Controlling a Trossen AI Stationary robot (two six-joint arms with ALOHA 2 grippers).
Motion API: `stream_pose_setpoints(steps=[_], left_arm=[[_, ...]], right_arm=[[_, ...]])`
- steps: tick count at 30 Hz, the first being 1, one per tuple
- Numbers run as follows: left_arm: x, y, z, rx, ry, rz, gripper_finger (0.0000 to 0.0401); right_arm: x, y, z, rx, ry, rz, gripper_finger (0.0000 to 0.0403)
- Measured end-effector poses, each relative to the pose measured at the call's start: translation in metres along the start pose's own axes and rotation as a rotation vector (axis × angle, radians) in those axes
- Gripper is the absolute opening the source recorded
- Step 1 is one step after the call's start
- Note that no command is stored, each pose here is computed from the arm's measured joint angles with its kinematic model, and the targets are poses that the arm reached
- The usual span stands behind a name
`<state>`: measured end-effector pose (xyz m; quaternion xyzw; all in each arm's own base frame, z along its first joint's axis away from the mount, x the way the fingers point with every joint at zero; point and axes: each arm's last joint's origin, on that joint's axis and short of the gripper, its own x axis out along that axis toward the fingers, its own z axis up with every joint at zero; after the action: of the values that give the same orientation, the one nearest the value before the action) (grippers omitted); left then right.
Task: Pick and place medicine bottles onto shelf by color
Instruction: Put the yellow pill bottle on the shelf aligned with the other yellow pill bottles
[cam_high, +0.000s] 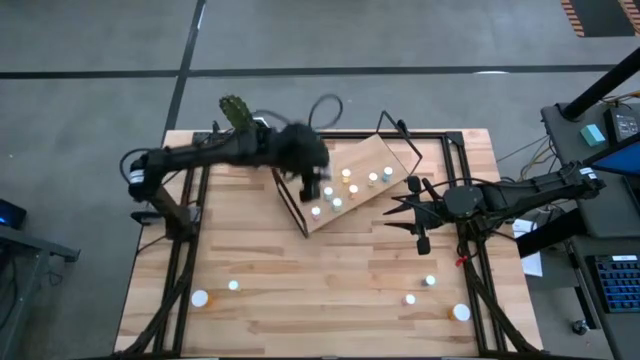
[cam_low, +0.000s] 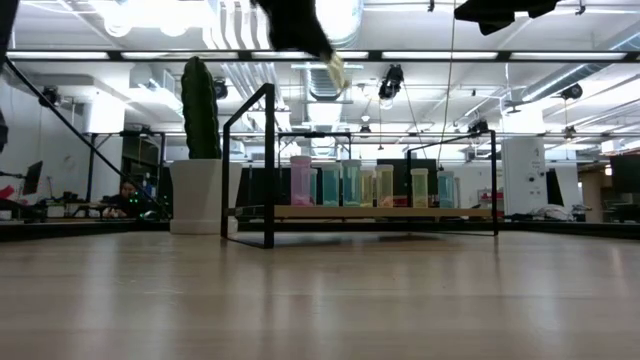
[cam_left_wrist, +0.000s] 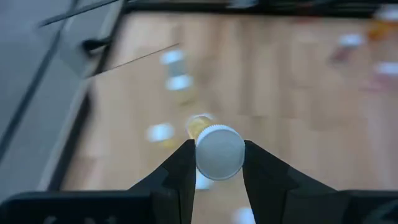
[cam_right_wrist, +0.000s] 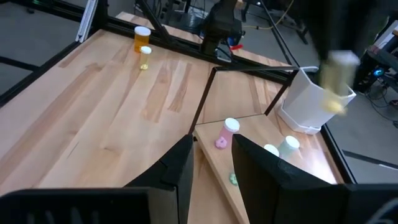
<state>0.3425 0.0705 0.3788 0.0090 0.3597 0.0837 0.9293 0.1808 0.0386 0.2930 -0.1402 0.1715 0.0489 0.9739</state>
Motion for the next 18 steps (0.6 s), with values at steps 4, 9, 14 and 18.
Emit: stream_pose_setpoints(steps=[4,9,14,18], left_arm=[[0.027,0.047,-0.007,-0.028,0.051,0.086,0.0091],[0.064,0.077,-0.004,0.012,0.124,0.112,0.0091],[0.086,0.09,0.004,0.048,0.23,0.092,0.0091],[0.104,0.092,-0.001,0.076,0.359,0.054,0.0091]], right_arm=[[0.0,0.0,0.0,-0.01,0.002,-0.011,0.01],[-0.001,-0.002,0.003,-0.02,-0.003,-0.036,0.01],[-0.003,-0.004,0.008,-0.055,-0.01,-0.069,0.01],[-0.005,-0.005,0.012,-0.082,-0.022,-0.073,0.01]])
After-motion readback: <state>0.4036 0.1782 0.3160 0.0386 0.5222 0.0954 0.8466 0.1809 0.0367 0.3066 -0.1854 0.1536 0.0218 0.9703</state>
